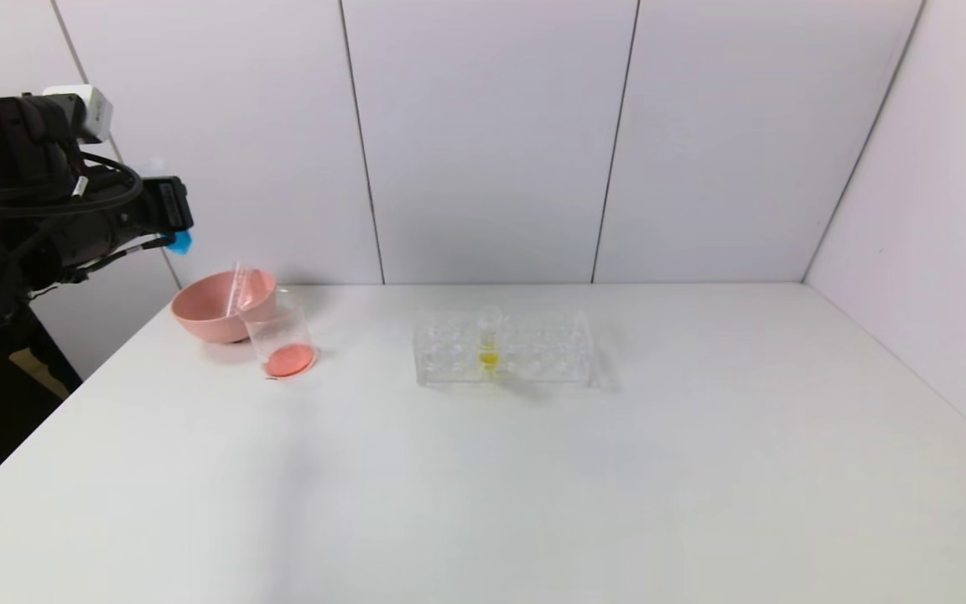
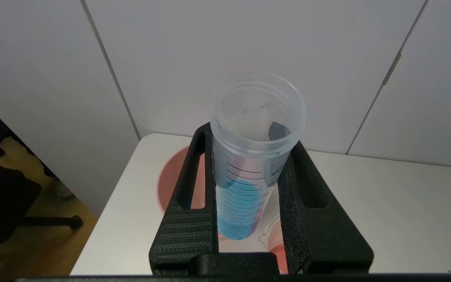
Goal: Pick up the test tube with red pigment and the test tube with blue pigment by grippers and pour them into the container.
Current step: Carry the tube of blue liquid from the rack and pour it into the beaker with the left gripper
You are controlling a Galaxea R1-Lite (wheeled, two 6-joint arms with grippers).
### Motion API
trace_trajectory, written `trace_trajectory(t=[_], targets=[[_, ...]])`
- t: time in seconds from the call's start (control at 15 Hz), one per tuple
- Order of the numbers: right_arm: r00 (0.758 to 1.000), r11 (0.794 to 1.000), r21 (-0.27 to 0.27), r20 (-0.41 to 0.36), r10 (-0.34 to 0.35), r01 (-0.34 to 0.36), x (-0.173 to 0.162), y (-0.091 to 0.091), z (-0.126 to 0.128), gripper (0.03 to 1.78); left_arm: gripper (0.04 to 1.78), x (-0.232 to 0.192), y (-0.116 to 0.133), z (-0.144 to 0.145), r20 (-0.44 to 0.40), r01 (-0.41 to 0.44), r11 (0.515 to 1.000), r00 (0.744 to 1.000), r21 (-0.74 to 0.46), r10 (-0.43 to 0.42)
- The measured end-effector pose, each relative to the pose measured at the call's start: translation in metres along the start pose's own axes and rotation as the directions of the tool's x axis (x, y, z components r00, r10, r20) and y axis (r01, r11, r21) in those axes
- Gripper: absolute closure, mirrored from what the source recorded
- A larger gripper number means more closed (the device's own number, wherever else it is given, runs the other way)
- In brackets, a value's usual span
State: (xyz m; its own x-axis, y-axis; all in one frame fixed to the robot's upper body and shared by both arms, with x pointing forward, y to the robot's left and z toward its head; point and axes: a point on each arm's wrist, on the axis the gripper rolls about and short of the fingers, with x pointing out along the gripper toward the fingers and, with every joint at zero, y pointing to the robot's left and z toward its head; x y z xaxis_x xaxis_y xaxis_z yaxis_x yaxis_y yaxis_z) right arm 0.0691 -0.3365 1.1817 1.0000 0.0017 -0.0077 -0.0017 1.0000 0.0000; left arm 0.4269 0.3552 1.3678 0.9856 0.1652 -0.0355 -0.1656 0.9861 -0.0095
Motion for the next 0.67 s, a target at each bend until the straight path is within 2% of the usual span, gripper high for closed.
trace_trajectory(t=[0.53,0.67], targets=[[1.0,1.0,0.0,0.0,0.0,0.0,0.0,0.0,0.0,0.04,1.36,0.014,0.034,-0.006,-0.038,-0.097,0.993,0.994,0.064,0.1],[1.0,1.0,0.0,0.0,-0.001,0.001,0.0,0.0,0.0,0.04,1.36,0.017,0.04,-0.006,-0.059,-0.067,0.991,0.996,0.119,0.074]])
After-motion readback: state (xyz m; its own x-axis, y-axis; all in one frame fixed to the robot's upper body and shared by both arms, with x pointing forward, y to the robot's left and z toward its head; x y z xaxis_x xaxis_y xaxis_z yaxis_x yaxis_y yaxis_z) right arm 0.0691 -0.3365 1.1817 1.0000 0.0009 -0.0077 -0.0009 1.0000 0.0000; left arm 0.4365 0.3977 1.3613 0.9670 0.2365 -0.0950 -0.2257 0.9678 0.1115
